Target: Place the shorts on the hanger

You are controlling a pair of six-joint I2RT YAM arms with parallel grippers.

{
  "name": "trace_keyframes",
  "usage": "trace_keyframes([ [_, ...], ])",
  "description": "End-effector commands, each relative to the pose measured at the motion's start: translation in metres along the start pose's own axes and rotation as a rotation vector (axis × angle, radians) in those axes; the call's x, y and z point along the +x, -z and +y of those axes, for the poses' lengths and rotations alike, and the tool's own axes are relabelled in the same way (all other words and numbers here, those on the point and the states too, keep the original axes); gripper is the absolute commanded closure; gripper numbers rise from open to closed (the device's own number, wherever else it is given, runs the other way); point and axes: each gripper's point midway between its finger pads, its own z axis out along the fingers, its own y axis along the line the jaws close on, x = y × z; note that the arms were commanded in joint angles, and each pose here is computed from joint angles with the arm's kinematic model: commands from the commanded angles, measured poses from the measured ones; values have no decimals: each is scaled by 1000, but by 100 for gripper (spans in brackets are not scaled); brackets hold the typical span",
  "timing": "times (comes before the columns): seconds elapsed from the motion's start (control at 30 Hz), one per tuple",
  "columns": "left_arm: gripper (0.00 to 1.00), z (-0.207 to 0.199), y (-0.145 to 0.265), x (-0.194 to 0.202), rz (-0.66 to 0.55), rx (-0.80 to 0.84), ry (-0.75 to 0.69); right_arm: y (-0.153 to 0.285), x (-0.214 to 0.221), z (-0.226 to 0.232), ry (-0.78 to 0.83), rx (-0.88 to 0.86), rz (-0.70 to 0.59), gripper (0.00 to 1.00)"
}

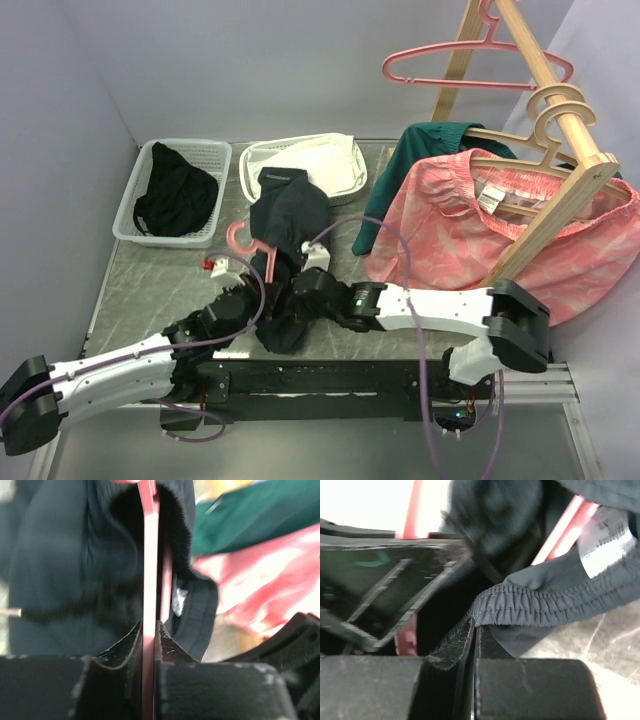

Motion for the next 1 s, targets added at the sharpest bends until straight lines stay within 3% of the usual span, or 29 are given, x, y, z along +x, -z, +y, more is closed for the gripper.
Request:
trace_keyframes([
  [0.0,76,3,5,20,62,41,135,-23,15,6,-77,-52,5,100],
  [0.2,51,11,-1,22,62,-19,75,-46,50,-3,-97,-51,90,100],
  [0.37,45,11,-11,13,29,-83,43,-51,63,-8,-121,-59,117,100],
  [0.63,51,24,-33,-9,33,-119,52,-50,73,-17,-128,-50,135,100],
  [0.97,66,23,-55,10,182,-122,7,-43,60,-16,-123,-43,99,100],
])
